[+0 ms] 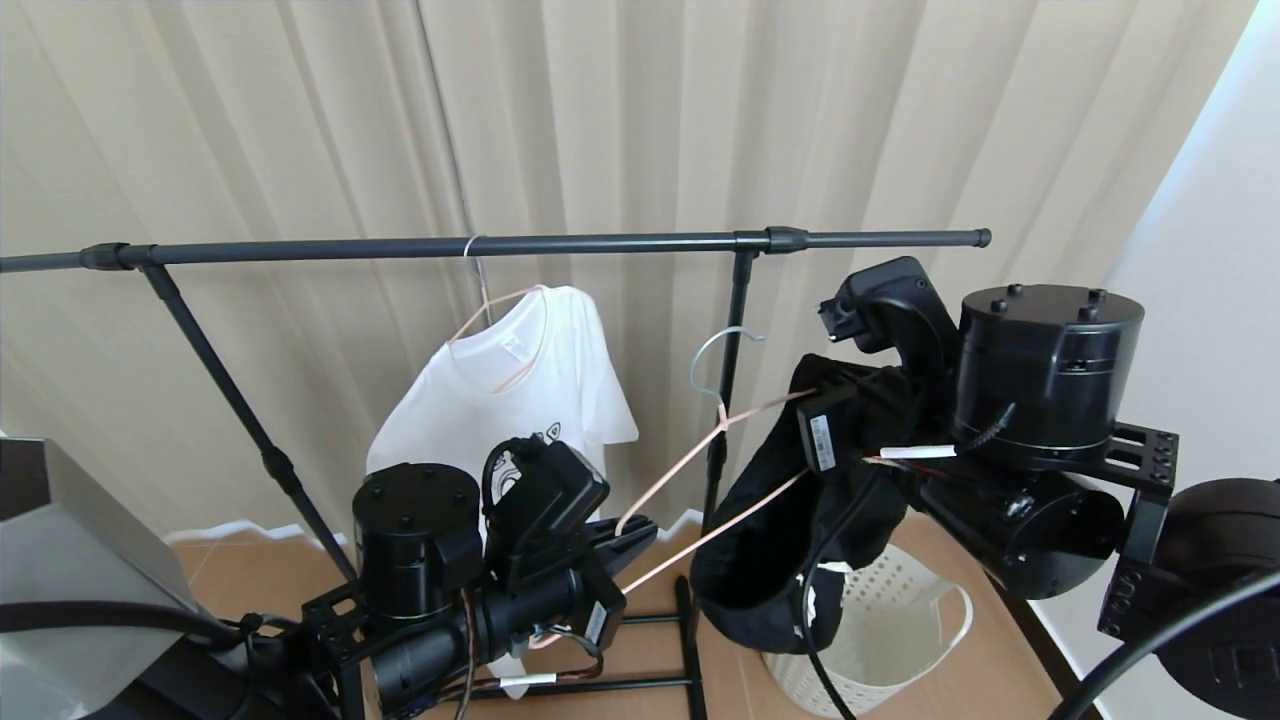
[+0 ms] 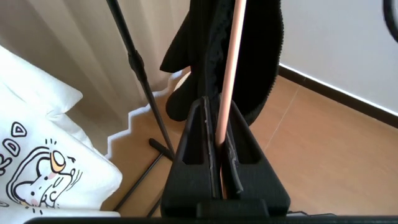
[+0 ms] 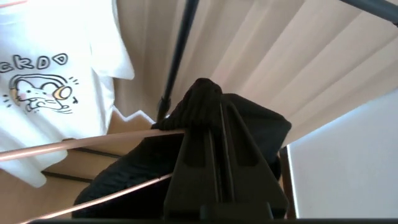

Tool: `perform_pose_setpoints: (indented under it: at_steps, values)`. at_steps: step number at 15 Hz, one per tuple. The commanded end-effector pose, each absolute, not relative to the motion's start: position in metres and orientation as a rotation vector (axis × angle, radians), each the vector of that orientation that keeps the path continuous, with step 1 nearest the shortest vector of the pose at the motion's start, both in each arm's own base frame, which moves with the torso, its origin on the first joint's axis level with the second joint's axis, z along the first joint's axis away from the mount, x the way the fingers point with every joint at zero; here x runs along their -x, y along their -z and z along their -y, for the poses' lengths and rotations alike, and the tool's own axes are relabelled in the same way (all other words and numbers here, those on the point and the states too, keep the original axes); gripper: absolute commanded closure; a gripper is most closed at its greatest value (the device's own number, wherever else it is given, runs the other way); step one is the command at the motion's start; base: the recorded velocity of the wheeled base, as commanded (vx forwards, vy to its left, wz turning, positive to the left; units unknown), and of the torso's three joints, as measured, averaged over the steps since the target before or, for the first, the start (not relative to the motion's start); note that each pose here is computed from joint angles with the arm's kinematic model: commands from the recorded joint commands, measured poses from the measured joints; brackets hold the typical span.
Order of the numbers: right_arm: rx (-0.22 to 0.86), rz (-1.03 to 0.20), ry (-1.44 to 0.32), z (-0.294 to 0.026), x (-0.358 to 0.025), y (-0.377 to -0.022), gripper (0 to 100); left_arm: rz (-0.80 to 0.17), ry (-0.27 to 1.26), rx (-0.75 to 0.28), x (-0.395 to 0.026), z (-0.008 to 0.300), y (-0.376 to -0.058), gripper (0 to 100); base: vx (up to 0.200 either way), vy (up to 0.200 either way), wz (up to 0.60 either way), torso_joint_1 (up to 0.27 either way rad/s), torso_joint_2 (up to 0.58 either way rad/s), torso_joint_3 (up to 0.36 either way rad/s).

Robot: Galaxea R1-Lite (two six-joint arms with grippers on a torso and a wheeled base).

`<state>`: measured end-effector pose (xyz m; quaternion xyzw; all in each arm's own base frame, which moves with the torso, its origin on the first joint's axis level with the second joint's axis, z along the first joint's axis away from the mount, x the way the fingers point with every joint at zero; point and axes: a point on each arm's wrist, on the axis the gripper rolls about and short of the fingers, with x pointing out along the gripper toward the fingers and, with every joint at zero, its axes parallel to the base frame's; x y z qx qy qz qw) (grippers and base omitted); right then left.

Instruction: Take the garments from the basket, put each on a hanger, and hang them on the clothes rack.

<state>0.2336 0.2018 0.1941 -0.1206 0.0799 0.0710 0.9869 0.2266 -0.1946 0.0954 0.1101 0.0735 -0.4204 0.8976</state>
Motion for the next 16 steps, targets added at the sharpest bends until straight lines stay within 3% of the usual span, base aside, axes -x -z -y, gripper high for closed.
perform_pose_setpoints:
  at_steps: [1, 7, 14, 15, 16]
  values:
    - [0.229, -0.144, -0.188, -0.21, -0.222, -0.199, 100, -0.153, 0.871, -0.228, -0.227, 0.195, -0.093, 100, 0.0, 0.0, 0.0, 0.0, 0.0, 0.0]
    - [0.166, -0.138, -0.306, -0.234, -0.193, -0.2, 100, -0.14, 0.869, -0.218, -0.229, 0.197, -0.095, 100, 0.0, 0.0, 0.0, 0.0, 0.0, 0.0]
    - [0.141, -0.131, -0.317, -0.235, -0.19, -0.202, 100, -0.11, 0.839, -0.2, -0.229, 0.196, -0.098, 100, 0.0, 0.0, 0.0, 0.0, 0.0, 0.0]
    - [0.136, -0.128, -0.316, -0.235, -0.19, -0.204, 0, -0.109, 0.839, -0.199, -0.228, 0.195, -0.099, 100, 0.0, 0.0, 0.0, 0.0, 0.0, 0.0]
    - [0.134, -0.126, -0.313, -0.234, -0.191, -0.204, 0, -0.109, 0.839, -0.199, -0.228, 0.195, -0.099, 100, 0.0, 0.0, 0.0, 0.0, 0.0, 0.0]
